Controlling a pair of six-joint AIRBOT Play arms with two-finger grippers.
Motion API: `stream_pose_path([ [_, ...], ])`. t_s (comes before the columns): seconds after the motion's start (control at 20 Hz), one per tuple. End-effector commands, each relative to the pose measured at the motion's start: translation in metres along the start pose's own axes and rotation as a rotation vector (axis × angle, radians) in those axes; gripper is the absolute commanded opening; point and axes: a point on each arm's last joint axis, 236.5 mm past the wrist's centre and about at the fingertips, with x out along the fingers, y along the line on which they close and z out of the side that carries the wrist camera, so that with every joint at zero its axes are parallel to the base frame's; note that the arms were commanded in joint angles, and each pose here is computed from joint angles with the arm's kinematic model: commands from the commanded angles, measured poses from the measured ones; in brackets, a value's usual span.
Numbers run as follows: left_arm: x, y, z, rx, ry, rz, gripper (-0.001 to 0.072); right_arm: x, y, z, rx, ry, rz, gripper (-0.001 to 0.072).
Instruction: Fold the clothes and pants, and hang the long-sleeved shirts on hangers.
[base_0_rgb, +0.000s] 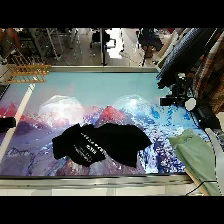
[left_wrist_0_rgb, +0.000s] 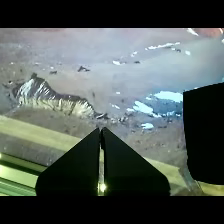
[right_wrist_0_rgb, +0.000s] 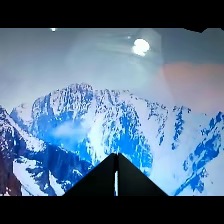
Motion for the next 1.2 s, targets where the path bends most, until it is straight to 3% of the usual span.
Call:
stream_pose_path([
  [0.0, 0.000, 0.001, 0.000, -0.001, -0.001, 0.001, 0.0004, 0.000, 0.001, 0.001, -0.001, -0.002, 0.001, 0.0014],
  [0.7, 0.000, 0.000, 0.000, -0.001, -0.001, 0.000, 0.0004, 0.000, 0.001, 0.001, -0.001, -0.002, 0.001, 0.0014],
  [0.95, -0.001, -0.020, 0.015, -0.029, -0.063, -0.085, 0.0004, 0.000, 0.000, 0.003, 0.002, -0.012, -0.001, 0.0014],
  [1.15, 0.013, -0.022, 0.015, -0.102, -0.032, -0.094, 0.0005, -0.001, 0.014, 0.013, 0.109, -0.051, 0.062, 0.0014],
])
